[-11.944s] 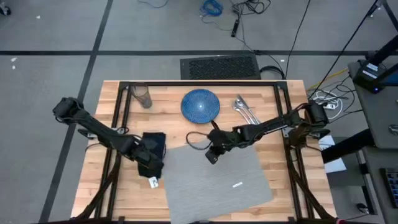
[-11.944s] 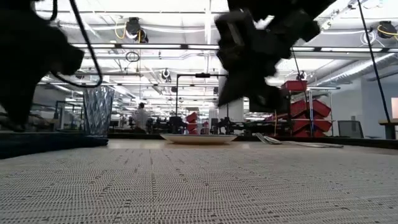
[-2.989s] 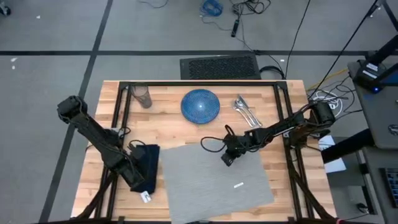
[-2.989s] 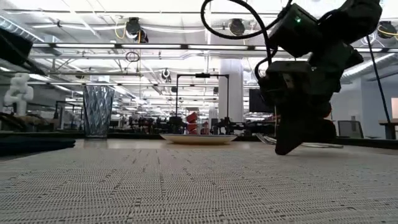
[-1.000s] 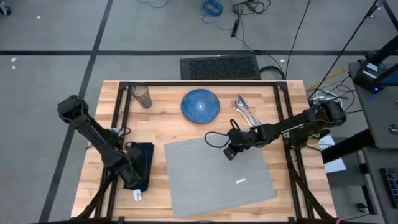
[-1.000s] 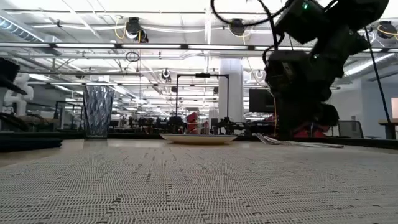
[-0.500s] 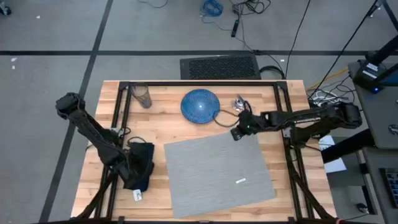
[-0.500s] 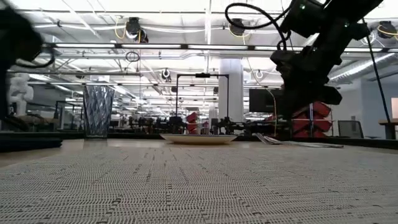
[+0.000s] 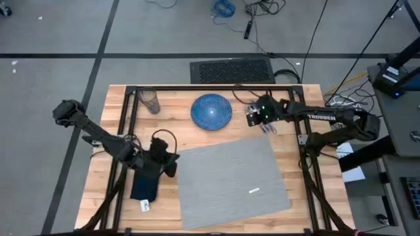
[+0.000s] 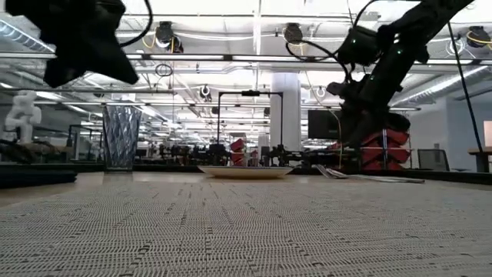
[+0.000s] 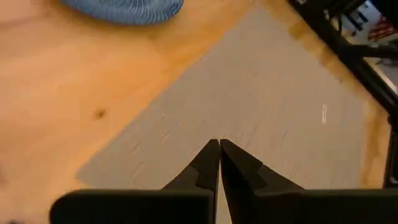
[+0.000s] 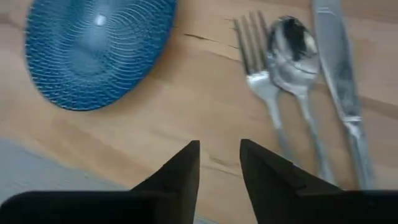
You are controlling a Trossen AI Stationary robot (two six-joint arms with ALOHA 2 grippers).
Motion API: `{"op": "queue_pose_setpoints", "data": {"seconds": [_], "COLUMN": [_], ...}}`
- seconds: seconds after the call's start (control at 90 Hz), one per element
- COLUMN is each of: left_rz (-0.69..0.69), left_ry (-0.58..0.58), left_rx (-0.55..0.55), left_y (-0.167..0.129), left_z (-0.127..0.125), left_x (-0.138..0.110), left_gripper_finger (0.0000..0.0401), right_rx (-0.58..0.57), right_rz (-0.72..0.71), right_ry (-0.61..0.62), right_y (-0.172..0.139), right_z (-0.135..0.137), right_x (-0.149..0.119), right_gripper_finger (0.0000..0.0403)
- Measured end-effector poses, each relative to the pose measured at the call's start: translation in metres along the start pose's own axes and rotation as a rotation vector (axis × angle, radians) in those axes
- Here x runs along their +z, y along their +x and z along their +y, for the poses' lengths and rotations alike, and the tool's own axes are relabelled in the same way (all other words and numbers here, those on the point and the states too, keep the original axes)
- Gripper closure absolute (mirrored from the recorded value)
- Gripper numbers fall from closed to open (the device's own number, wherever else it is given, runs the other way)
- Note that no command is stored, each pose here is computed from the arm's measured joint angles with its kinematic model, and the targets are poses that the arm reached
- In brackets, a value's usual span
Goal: Set table place
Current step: Put the silver fork on the blue table napkin
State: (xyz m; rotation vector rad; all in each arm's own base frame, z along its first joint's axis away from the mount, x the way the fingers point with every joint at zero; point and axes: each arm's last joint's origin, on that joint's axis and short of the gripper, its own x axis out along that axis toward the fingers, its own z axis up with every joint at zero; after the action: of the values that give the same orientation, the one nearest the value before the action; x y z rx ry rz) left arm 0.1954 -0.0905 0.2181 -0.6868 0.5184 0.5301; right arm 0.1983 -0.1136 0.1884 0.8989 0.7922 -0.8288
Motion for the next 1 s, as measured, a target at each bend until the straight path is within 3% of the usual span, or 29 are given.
{"op": "queue_pose_setpoints", "data": {"seconds": [0.533, 1.0], "left_rz": [0.02, 0.027], "left_ry": [0.012, 0.009], "left_rx": [0.008, 0.005], "left_y": [0.008, 0.008], "left_z": [0.003, 0.003], "left_x": [0.009, 0.009], "left_gripper_finger": [0.0401, 0.0401], "right_rx": [-0.084, -0.094], "right_rz": [0.198, 0.151], "right_ry": [-0.1, -0.139], "right_y": [0.047, 0.048], "right_z": [-0.018, -0.014], "right_x": [0.009, 0.024], "right_gripper_finger": [0.0314, 0.0314]}}
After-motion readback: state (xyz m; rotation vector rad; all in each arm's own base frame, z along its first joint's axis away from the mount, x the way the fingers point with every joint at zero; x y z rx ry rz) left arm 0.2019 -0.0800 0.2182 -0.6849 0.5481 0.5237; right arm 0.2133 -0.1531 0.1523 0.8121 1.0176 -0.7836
